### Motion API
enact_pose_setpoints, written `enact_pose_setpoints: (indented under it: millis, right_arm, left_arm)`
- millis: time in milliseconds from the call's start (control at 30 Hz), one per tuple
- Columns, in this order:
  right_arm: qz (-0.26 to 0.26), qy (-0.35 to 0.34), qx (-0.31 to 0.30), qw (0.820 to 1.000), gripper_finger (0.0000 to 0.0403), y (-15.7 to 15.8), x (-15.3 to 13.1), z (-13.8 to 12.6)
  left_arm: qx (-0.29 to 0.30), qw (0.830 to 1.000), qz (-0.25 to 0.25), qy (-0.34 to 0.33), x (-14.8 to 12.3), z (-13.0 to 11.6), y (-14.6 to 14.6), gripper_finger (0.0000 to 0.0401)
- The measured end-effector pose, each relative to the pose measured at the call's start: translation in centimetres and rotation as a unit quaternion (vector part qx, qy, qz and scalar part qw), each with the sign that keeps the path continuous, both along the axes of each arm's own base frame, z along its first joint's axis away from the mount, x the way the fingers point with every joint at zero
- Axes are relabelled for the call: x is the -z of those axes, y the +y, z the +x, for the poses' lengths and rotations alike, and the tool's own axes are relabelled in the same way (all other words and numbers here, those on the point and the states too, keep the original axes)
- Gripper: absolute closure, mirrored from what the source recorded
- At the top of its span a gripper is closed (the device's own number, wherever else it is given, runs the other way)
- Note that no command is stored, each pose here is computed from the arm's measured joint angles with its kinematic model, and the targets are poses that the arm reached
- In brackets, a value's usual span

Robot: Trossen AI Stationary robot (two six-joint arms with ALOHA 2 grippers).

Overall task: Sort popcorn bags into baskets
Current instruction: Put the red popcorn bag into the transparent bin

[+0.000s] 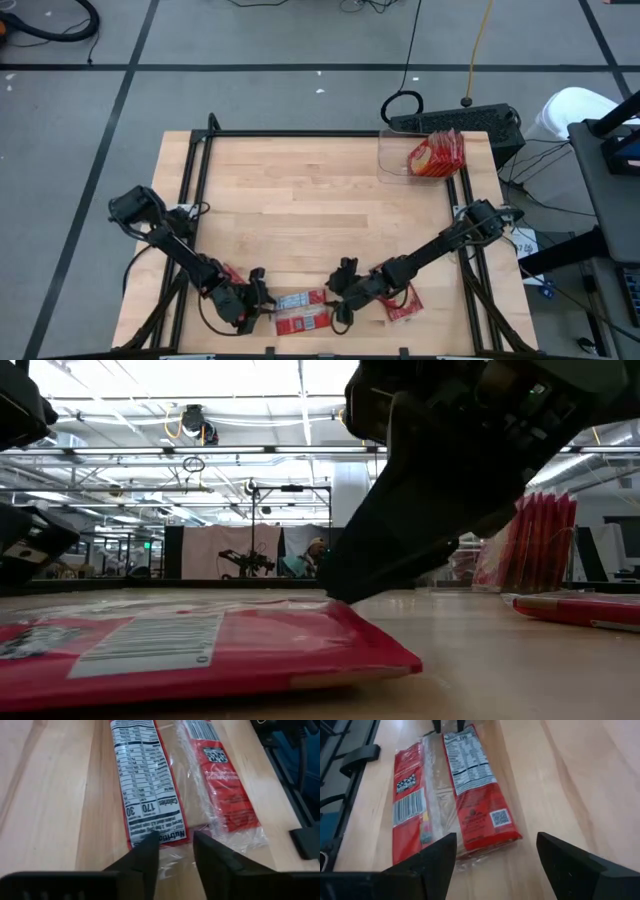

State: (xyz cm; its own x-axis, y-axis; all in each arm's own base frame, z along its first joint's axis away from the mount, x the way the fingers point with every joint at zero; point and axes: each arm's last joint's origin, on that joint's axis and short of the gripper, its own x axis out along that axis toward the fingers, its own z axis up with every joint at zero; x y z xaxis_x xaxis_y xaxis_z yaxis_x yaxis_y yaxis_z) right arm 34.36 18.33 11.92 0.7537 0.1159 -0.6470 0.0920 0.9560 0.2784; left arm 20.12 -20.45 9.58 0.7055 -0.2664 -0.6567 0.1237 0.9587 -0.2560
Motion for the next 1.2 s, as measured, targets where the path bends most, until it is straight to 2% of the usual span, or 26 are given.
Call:
enact_pose_setpoints:
  millis: [100,267,500,733,833,1133,1200]
  right_arm:
    - [0.009,0.003,0.003,1.0,0.0137,-0.2,0.0,0.1]
    - [0.027,0.008,0.001,1.0,0.015,-0.1,0.0,0.1]
    - [0.032,0.015,0.027,0.999,0.0169,-0.2,0.7,0.1]
    - [0.053,0.017,0.01,0.998,0.0185,0.1,2.7,0.7]
    - [0.058,0.016,0.011,0.998,0.0219,0.2,2.8,0.7]
    - [0.084,0.007,-0.006,0.996,0.0374,0.6,2.7,0.8]
    - [0.08,-0.003,-0.012,0.997,0.0394,0.7,2.5,0.9]
  left_arm:
    - [-0.003,1.0,0.002,0.001,0.1,0.2,0.2,0.0301]
    - [0.005,1.0,0.012,-0.004,0.1,0.4,0.3,0.0321]
    - [0.005,1.0,0.021,-0.007,0.1,0.8,0.8,0.0325]
    - [-0.001,1.0,0.027,-0.007,0.1,1.2,1.3,0.0325]
    - [-0.003,1.0,0.029,-0.007,0.1,1.3,1.4,0.0325]
    - [-0.014,0.999,0.04,-0.015,0.1,1.8,1.9,0.0325]
    - [-0.012,0.999,0.047,-0.023,-0.1,1.9,2.1,0.0325]
